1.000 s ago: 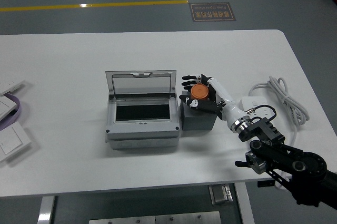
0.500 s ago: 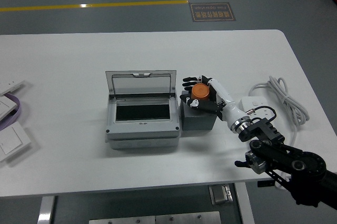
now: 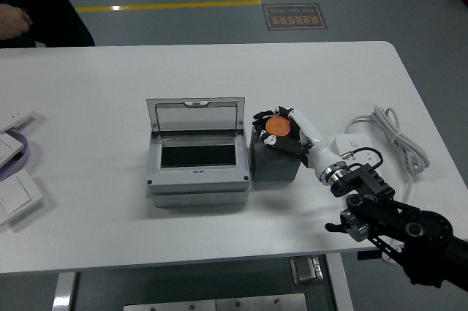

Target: Pick up the cylinder from the cube,place it in the box,flap close box

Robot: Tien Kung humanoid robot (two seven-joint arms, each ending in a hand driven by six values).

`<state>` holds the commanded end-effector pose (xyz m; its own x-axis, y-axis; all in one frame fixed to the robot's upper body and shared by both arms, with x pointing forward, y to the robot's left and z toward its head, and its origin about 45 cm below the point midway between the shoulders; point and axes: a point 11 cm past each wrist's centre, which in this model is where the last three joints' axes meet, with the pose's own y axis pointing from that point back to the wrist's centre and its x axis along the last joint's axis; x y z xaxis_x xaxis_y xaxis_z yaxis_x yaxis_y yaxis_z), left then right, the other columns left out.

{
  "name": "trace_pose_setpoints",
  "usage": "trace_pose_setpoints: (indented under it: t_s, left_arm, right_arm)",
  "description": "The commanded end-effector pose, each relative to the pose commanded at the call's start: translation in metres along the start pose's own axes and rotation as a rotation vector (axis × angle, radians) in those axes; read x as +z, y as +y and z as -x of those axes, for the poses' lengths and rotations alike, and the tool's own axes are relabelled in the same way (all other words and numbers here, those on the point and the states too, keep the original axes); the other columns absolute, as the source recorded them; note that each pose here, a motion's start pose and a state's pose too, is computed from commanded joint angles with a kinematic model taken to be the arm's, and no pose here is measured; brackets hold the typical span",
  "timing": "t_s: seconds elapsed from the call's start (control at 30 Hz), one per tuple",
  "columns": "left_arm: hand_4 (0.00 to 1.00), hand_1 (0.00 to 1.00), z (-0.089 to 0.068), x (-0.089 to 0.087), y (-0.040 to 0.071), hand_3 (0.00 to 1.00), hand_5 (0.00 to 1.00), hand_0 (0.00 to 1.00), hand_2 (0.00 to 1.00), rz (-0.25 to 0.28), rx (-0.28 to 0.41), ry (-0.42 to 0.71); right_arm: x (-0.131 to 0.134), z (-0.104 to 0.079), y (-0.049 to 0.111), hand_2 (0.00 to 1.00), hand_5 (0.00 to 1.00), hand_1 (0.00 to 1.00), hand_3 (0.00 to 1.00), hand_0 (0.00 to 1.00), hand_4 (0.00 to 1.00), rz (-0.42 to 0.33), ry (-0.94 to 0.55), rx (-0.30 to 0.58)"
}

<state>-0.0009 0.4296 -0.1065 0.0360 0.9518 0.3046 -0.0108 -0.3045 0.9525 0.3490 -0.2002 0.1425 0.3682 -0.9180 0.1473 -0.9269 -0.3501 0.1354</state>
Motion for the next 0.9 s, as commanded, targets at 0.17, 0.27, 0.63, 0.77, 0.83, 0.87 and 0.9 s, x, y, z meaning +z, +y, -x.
trace_pose_setpoints:
  t_s: [0.17, 0.27, 0.63, 0.77, 0.83, 0.87, 0.9]
  left_arm:
    - [0.705, 0.51, -0.001, 0.001, 0.0, 0.618, 0.199, 0.595, 0.562, 0.002, 0.002, 0.001]
    - [0.705, 0.51, 0.0, 0.001, 0.0, 0.618, 0.199, 0.595, 0.562, 0.003, 0.001, 0.001]
    - [0.706, 0.51, 0.0, 0.0, 0.0, 0.617, 0.196, 0.595, 0.562, 0.002, 0.001, 0.001]
    - [0.707, 0.509, -0.001, 0.001, 0.0, 0.618, 0.197, 0.595, 0.562, 0.004, 0.002, 0.002]
    - [0.707, 0.509, -0.001, 0.001, 0.0, 0.618, 0.197, 0.595, 0.562, 0.004, 0.002, 0.002]
    - [0.707, 0.509, -0.001, 0.0, 0.0, 0.618, 0.197, 0.595, 0.562, 0.003, 0.002, 0.002]
    - [0.707, 0.509, -0.001, 0.0, 0.0, 0.618, 0.197, 0.595, 0.562, 0.002, 0.002, 0.001]
  right_arm:
    - [0.0, -0.001, 0.0, 0.451, 0.002, 0.497, 0.322, 0.54, 0.002, 0.0, 0.006, 0.009]
    - [-0.002, -0.002, 0.0, 0.451, 0.002, 0.497, 0.322, 0.54, 0.002, -0.006, 0.003, 0.017]
    - [-0.02, -0.005, -0.003, 0.356, 0.002, 0.399, 0.231, 0.499, 0.002, -0.07, -0.032, 0.053]
    - [-0.032, -0.004, -0.003, 0.348, 0.002, 0.393, 0.224, 0.486, 0.002, -0.09, -0.025, 0.061]
    - [-0.039, -0.001, -0.002, 0.348, 0.002, 0.393, 0.224, 0.486, 0.002, -0.096, -0.017, 0.052]
    - [-0.043, 0.001, -0.001, 0.348, 0.002, 0.393, 0.224, 0.486, 0.002, -0.1, -0.011, 0.045]
    - [-0.048, 0.003, 0.0, 0.348, 0.002, 0.393, 0.224, 0.486, 0.002, -0.104, -0.003, 0.037]
